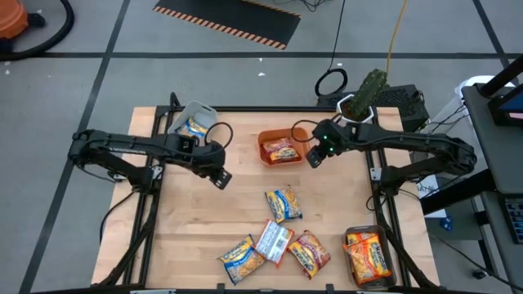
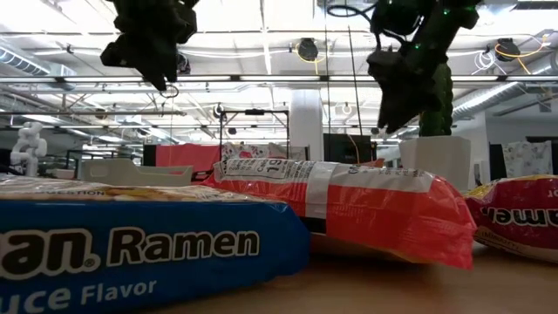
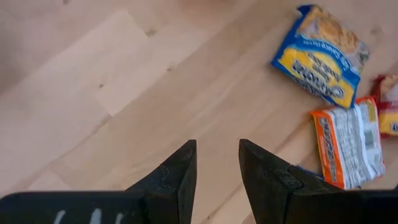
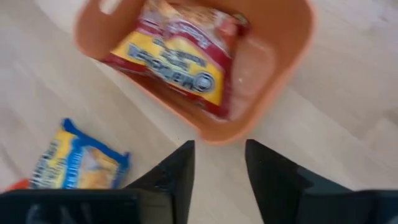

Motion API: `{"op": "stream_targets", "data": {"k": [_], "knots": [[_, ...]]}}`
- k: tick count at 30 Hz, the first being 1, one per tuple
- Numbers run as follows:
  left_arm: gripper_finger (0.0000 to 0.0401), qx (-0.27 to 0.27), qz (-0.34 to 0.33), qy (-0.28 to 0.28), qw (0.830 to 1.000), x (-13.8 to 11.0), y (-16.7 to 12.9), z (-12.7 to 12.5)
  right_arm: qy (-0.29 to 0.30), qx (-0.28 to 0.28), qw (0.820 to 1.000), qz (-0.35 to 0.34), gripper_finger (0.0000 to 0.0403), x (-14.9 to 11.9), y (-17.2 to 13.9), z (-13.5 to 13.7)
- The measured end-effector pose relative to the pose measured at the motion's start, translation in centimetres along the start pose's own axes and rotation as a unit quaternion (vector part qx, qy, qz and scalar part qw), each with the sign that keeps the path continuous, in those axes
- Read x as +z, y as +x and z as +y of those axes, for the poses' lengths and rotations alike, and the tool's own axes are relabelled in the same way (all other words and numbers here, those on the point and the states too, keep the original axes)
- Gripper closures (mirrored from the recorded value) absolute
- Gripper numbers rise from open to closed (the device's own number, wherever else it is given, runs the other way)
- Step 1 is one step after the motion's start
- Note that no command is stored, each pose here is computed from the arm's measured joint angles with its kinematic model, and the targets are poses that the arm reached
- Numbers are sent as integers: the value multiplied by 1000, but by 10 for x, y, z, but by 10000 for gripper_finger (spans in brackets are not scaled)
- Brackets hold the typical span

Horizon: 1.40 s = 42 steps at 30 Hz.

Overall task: Sort Maruchan noodles
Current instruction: Adjust the orange bin, then put the top blue noodle pack into the gray bin

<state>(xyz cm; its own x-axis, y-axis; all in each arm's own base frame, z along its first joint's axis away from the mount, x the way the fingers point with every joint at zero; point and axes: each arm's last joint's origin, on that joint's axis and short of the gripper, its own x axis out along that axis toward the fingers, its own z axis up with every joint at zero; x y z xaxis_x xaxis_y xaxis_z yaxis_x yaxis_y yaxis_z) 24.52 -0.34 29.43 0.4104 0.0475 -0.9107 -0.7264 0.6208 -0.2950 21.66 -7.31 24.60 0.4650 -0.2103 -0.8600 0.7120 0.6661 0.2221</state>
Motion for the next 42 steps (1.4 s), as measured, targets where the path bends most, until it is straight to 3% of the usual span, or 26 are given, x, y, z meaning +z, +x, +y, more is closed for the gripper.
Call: {"op": "stream_targets", "data": {"k": [7, 11, 16, 24, 30, 37, 42], "knots": [[277, 11, -17, 7, 1000, 8, 0, 6, 7, -27, 999, 24, 335, -5, 11, -21], [277, 13, -19, 6, 1000, 10, 0, 8, 18, 13, 999, 43, 364, -16, 27, -30], [277, 22, -31, -11, 999, 12, 0, 9, 35, 64, 997, 20, 386, -26, 46, -34], [277, 36, -54, -50, 997, 11, 1, 8, 36, 139, 990, -9, 392, -30, 55, -32], [277, 43, -51, -19, 998, 15, 3, 10, 61, 133, 989, -16, 392, -29, 56, -30], [277, 30, -27, 18, 999, 11, 3, 8, 133, 155, 978, -30, 392, -24, 53, -25], [277, 20, -13, 73, 997, 5, 3, 3, 173, 207, 963, -16, 392, -23, 38, -3]]}}
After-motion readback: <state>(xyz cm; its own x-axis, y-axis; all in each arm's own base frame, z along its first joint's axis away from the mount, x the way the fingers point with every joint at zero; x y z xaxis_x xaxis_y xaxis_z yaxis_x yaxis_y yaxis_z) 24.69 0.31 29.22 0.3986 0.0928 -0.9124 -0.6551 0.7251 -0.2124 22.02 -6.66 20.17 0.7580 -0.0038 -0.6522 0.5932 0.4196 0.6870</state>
